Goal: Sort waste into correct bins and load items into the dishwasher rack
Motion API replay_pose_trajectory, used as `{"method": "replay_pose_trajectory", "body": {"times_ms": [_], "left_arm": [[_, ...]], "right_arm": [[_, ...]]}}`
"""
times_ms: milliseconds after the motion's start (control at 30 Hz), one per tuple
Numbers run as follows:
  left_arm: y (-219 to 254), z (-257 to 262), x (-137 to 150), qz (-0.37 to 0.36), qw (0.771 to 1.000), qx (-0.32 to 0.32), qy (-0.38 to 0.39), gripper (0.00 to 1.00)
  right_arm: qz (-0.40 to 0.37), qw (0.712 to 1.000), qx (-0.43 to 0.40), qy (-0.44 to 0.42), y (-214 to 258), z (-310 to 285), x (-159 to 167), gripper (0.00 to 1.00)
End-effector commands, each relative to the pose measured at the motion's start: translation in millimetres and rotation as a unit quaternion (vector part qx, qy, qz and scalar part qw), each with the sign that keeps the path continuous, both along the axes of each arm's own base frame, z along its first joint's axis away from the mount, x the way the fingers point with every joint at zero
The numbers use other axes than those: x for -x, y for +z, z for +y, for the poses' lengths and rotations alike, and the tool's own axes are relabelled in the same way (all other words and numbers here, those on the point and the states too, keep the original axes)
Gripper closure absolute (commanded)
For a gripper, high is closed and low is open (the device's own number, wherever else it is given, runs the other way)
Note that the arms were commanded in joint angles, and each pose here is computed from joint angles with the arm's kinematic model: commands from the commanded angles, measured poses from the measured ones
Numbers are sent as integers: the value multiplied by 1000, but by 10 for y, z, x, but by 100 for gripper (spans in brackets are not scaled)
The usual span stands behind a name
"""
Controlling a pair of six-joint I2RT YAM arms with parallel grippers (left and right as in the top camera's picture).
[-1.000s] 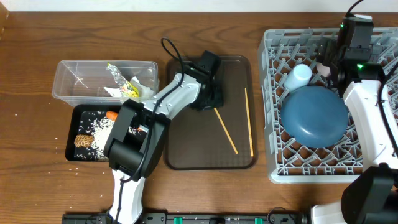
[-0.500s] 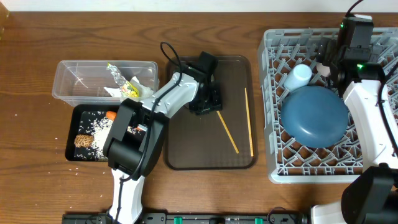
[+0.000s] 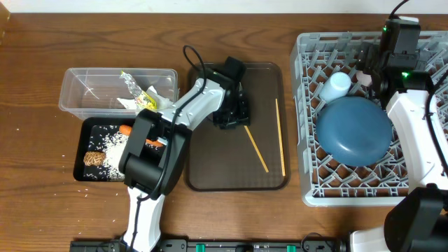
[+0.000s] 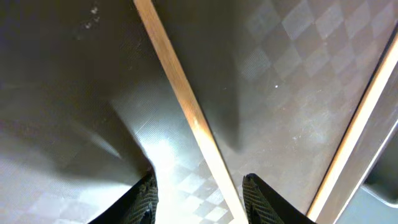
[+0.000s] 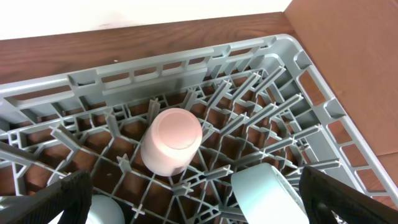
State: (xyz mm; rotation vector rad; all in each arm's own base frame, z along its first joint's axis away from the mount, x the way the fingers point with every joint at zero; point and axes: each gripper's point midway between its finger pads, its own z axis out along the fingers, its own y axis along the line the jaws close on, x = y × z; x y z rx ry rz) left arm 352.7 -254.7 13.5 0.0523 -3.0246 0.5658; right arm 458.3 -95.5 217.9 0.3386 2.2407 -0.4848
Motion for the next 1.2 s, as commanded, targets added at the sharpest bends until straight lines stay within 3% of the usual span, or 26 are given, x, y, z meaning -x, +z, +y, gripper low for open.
{"method": "replay_pose_trajectory", "body": {"times_ms": [0,200,233,300,333,700,867,1100,1167], "left_arm": [[22,-23,1,-22,998,-29,-56,55],[51,-92,139,-23,993,-42,-110,62],[51,-104,148,-25,992,-42,-115,68],[58,-120,153,-28,991,-41,-125,92],[67,-121,157,-29,990,-41,-131,94],[155,-120,251,-37,977,-39,-205,94],[215,-440,420,-72,942,26,-328,94],[218,-703,647,-109,888,43,-444,94],[204,-720,655,-115,884,32,-452,94]], "right_arm": [[-8,1000,-2,-12,40,-28,13,1],[-8,1000,-2,-12,40,-28,13,1],[-8,1000,-2,-12,40,-28,13,1],[-8,1000,-2,-12,40,-28,13,1],[-8,1000,-2,-12,40,-28,13,1],[-8,1000,-2,-12,40,-28,13,1],[-8,1000,-2,-12,40,-28,13,1],[-8,1000,-2,-12,40,-28,13,1],[-8,1000,-2,-12,40,-28,13,1]]}}
